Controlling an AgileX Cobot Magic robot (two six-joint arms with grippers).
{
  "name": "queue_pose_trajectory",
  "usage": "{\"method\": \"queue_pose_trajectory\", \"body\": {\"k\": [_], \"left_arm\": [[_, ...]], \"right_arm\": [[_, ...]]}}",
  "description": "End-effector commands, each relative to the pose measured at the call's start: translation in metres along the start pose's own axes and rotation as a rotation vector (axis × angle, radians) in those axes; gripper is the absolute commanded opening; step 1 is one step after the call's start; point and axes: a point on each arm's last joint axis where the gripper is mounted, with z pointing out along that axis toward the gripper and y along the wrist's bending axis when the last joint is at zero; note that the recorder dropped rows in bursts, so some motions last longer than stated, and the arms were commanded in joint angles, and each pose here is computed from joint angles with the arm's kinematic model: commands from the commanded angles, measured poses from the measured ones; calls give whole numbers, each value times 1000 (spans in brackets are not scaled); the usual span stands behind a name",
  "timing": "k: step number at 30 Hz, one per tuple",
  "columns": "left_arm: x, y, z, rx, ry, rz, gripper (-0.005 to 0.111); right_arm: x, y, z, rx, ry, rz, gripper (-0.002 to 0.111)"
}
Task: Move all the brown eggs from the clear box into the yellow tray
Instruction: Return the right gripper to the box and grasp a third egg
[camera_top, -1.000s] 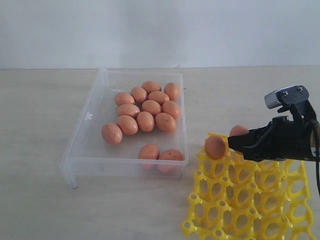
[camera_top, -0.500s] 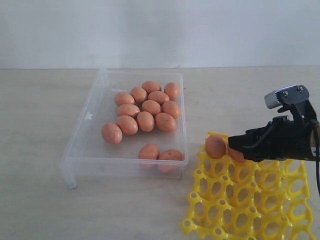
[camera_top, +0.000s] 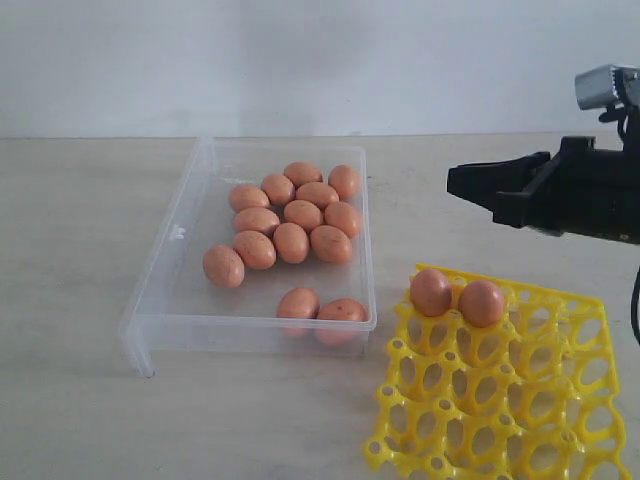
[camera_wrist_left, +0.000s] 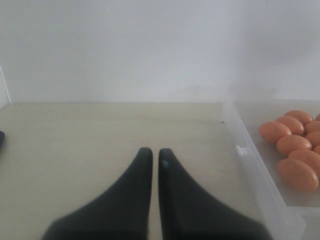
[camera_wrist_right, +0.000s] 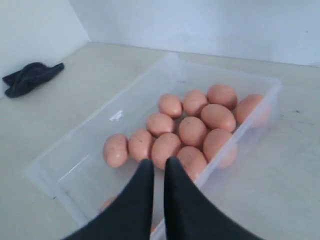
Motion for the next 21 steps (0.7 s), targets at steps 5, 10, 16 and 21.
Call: {"method": "queue_pose_trajectory", "body": {"k": [5, 10, 16, 21], "left_arm": [[1, 0, 0, -1, -4, 2, 4], [1, 0, 0, -1, -4, 2, 4], [1, 0, 0, -1, -4, 2, 4], [1, 0, 0, -1, -4, 2, 4]], "right_arm": [[-65, 36, 36, -77, 151, -100, 0], [-101, 73, 66, -65, 139, -232, 0], [-81, 105, 110, -179, 201, -319, 0], [-55, 122, 130, -296, 247, -533, 0]]}}
